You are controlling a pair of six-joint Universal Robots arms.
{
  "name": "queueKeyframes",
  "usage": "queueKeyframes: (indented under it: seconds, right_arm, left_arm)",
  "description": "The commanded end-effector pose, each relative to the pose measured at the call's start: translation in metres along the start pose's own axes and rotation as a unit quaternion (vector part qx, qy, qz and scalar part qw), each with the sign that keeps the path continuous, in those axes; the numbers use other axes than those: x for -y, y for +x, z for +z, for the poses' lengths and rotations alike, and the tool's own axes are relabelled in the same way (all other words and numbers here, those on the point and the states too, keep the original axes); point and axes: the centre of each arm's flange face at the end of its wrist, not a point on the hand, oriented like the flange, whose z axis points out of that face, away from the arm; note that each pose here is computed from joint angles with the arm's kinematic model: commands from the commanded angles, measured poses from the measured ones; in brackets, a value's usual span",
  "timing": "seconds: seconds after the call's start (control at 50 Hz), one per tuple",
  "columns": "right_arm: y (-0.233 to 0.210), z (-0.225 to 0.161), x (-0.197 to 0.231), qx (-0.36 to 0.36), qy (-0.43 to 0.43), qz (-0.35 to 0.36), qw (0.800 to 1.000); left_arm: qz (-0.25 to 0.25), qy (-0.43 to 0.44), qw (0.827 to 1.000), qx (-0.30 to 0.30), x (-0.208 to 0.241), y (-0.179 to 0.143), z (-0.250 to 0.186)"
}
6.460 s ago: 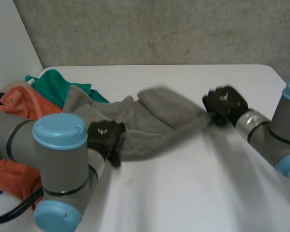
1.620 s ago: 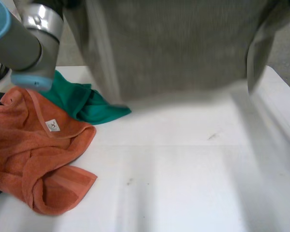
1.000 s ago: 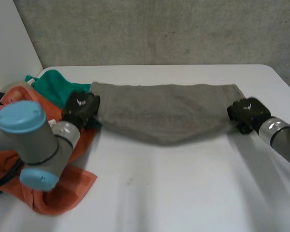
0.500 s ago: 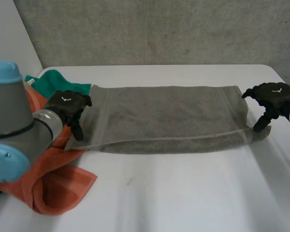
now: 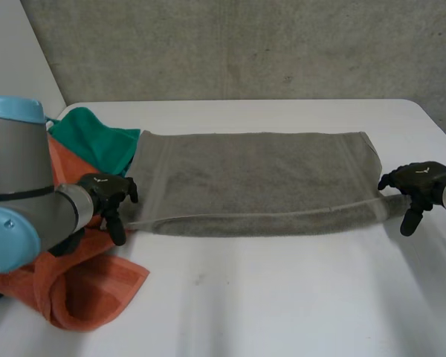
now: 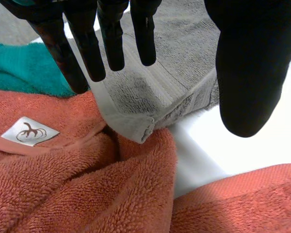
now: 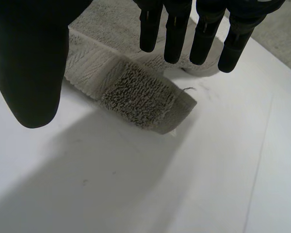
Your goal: Fold the laundry.
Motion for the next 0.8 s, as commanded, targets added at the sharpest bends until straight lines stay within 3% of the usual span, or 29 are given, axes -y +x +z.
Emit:
queueKeyframes:
  seconds: [0.02,0.34,0.5,0.66,0.8]
  right_arm:
    - [0.002,0.011,0.0,0.003,0.0,0.045,0.999]
    - [-0.004,0.021,-0.003,0.014,-0.005,0.07,0.997]
    - [0.003,-0.002,0.006,0.021,0.014,0.062,0.998]
    - [0.006,-0.045,-0.01,0.053,-0.043,-0.064,0.996]
    - [0.003,-0.085,-0.034,0.125,-0.13,-0.17,0.969]
  left_arm:
    - [0.031,0.011,0.999,0.027,-0.009,-0.003,0.009]
    - [0.059,0.02,0.998,0.018,-0.017,-0.001,0.028]
    - [0.072,0.019,0.997,0.017,-0.019,0.007,0.014]
    - [0.126,-0.02,0.992,-0.003,-0.026,0.01,-0.039]
    - [0.18,-0.095,0.977,-0.068,-0.047,0.023,-0.079]
